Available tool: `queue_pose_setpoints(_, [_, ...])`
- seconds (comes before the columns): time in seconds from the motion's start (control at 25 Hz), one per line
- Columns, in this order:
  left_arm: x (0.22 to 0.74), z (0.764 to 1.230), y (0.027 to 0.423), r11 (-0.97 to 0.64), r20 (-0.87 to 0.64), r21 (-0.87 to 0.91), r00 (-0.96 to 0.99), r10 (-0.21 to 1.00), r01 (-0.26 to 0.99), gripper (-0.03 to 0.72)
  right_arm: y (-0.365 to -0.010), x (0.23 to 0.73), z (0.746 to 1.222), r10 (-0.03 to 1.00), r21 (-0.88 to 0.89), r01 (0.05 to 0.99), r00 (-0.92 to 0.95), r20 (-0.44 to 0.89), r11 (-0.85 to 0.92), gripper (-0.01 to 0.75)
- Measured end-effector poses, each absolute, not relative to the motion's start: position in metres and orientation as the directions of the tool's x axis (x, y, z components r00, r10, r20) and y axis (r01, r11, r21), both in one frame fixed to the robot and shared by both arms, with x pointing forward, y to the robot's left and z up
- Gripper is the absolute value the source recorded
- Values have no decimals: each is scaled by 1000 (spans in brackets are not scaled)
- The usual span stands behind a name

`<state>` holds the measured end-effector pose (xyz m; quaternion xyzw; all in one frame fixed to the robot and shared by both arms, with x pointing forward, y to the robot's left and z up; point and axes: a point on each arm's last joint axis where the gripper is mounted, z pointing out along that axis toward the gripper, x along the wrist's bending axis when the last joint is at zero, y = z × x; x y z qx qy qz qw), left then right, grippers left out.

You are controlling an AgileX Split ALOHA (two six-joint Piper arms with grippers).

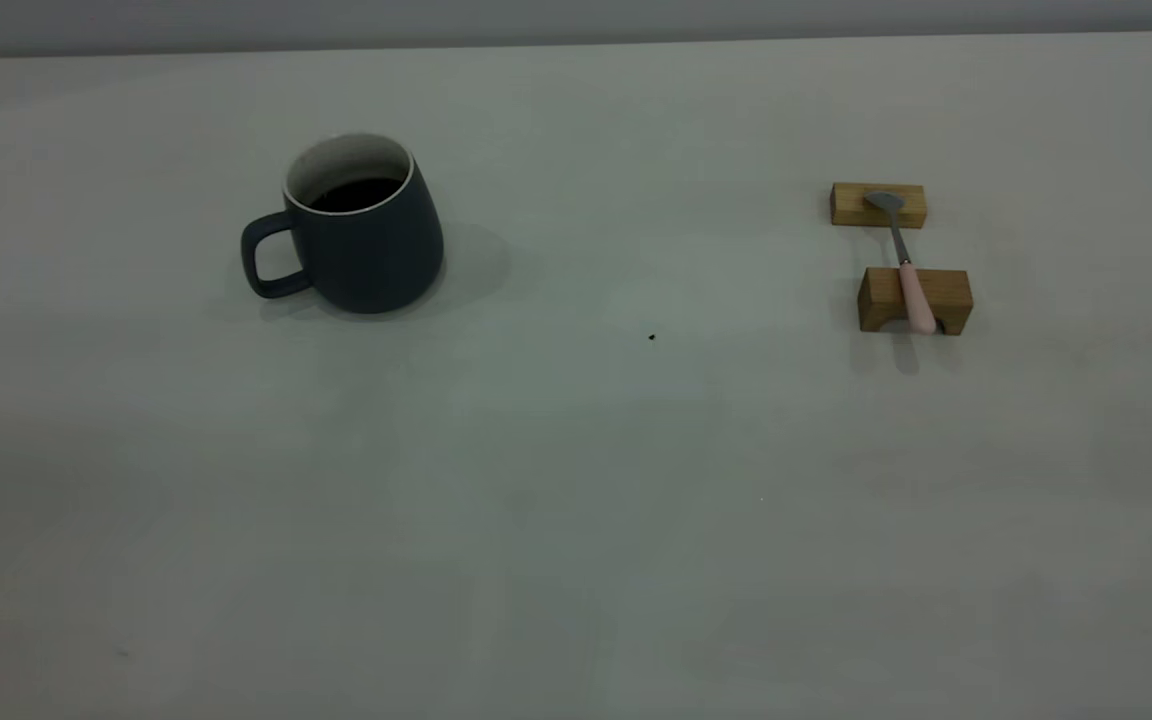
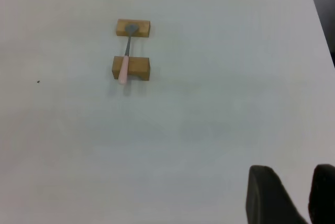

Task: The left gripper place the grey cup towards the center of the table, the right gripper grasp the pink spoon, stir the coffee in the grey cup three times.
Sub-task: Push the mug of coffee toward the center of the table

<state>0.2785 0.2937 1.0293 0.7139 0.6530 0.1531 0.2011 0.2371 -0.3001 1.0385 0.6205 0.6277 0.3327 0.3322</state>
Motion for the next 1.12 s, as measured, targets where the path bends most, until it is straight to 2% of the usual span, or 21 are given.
queue_pose_setpoints(0.12, [310,1027,295,-74,-21,401,91,996,913,567,-300,237,1039,1000,830,558,-9,-4,9,237])
queue_pose_setpoints(0.36, [384,1025,293,-90,6,447,97,995,890,567,-300,237,1039,1000,830,558,-9,-4,9,237])
queue_pose_setpoints(0.76, [513,991,290,-419,177,377,380,908,826,567,-300,237,1039,1000,830,558,-9,-4,9,237])
queue_pose_setpoints(1.12, [620,926,285,-600,199,255,566,800,759,567,-300,237,1039,1000,830,558,-9,-4,9,237])
